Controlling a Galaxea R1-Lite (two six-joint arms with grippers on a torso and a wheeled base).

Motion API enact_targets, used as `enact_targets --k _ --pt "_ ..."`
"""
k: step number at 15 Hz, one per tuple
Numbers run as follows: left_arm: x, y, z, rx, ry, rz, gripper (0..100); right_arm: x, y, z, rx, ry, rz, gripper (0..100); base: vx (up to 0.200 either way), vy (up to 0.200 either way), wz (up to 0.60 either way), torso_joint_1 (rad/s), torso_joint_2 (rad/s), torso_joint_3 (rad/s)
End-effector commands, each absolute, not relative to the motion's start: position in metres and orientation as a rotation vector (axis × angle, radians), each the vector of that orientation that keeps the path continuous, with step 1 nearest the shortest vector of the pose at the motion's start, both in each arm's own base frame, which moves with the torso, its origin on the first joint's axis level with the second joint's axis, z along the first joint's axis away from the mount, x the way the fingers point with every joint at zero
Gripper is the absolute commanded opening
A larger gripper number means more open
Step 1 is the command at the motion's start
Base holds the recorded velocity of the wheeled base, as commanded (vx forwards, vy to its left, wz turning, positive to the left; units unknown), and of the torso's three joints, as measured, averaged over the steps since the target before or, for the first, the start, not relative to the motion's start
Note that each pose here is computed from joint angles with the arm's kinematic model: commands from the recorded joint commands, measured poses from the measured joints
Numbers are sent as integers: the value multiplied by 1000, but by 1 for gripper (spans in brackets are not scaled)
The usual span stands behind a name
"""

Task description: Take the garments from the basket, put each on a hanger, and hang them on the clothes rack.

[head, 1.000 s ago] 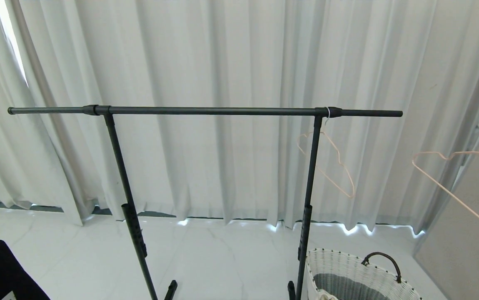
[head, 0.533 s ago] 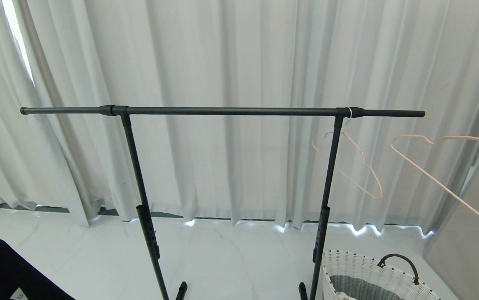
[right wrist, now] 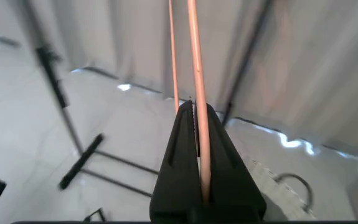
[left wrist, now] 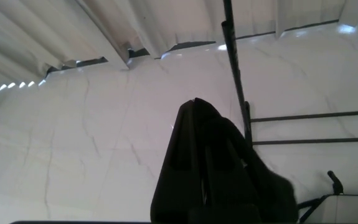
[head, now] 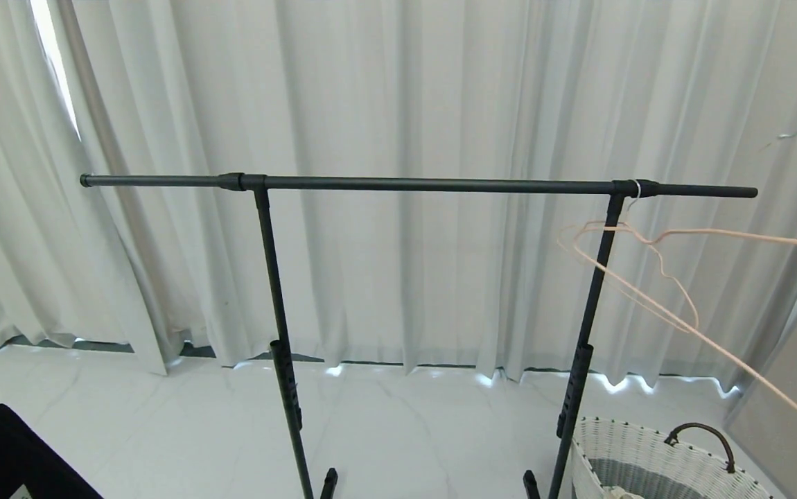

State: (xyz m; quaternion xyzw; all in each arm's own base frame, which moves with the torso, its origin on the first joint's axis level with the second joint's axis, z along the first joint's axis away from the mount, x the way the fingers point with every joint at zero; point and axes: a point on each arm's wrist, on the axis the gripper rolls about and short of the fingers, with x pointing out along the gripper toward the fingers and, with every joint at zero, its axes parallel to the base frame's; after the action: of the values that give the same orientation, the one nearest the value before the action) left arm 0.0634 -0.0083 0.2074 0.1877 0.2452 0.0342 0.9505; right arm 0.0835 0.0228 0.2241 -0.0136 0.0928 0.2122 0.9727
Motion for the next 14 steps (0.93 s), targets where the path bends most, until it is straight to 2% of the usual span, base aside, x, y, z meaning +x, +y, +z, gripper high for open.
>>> enact_targets --k 1,4,7,11,14 --pt "62 -9 204 384 504 58 0 97 42 217 -42 267 603 0 0 0 0 0 0 0" --pt "70 -16 209 405 507 -27 0 104 65 209 -32 346 768 0 0 0 0 0 0 0" --pt "119 -34 235 389 545 -29 0 106 91 207 59 393 899 0 0 0 0 0 0 0" --pt "208 -70 257 194 581 49 0 101 117 204 107 412 1041 0 0 0 0 0 0 0" --pt "232 -101 263 129 562 6 0 105 140 206 154 382 1117 0 0 0 0 0 0 0"
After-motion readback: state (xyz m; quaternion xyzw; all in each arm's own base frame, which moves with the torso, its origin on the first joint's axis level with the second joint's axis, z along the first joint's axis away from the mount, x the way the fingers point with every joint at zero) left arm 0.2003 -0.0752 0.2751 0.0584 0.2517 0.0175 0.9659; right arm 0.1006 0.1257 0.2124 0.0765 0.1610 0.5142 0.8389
